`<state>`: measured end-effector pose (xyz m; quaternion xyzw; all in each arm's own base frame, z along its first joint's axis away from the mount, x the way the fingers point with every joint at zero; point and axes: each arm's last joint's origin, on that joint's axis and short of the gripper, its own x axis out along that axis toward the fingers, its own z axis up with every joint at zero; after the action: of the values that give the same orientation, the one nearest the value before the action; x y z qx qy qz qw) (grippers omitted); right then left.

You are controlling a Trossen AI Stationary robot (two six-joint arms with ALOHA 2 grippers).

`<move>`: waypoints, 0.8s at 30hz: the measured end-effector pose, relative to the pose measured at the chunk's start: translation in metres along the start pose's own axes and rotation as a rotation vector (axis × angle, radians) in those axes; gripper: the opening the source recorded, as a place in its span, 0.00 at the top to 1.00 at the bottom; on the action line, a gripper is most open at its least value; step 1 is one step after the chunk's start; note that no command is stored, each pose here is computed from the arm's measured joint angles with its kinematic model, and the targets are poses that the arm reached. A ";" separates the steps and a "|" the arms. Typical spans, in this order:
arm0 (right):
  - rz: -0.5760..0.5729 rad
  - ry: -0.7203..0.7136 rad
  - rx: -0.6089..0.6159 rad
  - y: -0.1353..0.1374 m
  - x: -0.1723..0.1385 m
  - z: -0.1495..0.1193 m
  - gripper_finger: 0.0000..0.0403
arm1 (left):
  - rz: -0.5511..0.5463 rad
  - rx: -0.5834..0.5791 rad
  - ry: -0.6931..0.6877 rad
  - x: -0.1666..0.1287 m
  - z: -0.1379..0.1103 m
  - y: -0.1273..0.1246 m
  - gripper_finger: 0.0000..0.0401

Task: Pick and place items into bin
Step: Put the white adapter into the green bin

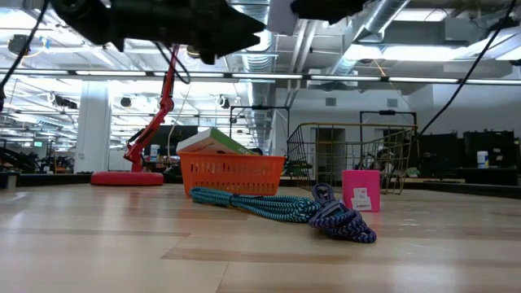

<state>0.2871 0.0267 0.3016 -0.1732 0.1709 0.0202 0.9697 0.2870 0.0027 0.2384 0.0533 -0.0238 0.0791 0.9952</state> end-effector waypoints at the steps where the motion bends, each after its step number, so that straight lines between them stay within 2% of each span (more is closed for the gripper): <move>1: 0.000 0.002 0.000 0.000 0.000 0.000 0.74 | 0.000 0.012 0.008 0.005 -0.001 -0.001 0.47; 10: 0.012 0.006 0.008 0.001 0.000 -0.001 0.74 | -0.002 0.032 0.040 0.033 0.000 -0.006 0.47; 19: 0.016 0.016 0.005 0.001 0.000 -0.002 0.74 | -0.023 0.046 0.077 0.034 -0.002 -0.008 0.47; 24: 0.005 0.020 -0.005 0.004 0.000 -0.001 0.74 | 0.012 0.067 0.143 0.033 -0.008 -0.007 0.47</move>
<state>0.2864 0.0297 0.2993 -0.1753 0.1811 0.0213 0.9675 0.3211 0.0015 0.2314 0.0807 0.0497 0.0896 0.9915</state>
